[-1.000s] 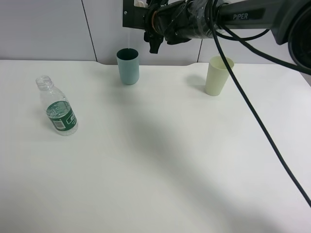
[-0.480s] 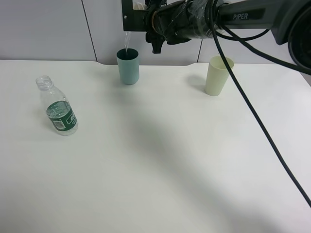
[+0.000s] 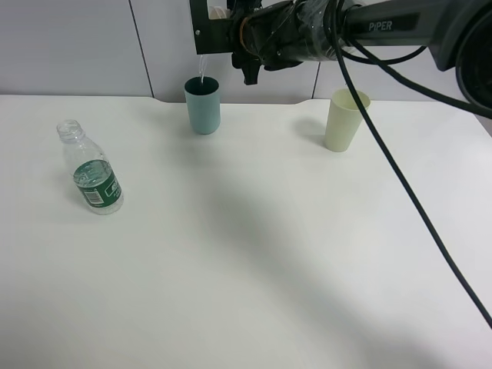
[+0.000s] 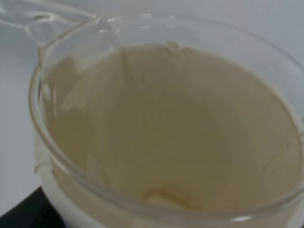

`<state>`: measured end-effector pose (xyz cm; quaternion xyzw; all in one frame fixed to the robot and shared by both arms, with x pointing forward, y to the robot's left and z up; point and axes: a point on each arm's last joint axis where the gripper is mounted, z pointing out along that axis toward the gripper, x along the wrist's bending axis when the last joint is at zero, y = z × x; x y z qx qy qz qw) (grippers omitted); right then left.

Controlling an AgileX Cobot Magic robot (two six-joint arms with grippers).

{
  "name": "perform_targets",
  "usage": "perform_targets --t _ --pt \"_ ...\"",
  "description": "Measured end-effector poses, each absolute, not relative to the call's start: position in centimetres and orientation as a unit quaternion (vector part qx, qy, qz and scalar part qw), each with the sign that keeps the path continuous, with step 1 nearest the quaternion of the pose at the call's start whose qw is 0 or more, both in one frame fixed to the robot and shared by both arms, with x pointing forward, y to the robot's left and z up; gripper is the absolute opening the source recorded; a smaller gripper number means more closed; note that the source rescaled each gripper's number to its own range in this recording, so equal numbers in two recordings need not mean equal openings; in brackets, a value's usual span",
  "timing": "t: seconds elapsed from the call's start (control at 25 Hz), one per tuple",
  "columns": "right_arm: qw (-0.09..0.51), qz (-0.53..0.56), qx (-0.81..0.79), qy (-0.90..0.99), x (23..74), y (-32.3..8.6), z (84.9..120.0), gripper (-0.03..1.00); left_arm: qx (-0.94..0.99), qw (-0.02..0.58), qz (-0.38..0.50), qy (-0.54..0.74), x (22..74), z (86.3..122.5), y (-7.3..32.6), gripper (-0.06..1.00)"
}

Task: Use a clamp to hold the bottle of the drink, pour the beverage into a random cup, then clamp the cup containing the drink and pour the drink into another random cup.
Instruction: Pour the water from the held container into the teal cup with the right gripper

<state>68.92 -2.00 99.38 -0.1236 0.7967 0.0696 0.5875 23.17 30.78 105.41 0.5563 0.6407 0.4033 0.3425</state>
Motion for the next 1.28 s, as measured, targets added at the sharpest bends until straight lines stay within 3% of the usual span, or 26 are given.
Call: perform_targets --t 1.28 --pt "0.59 -0.002 -0.237 0.772 68.77 -1.7 99.33 0.03 0.556 0.342 0.403 0.641 23.17 105.41 30.78 1.0"
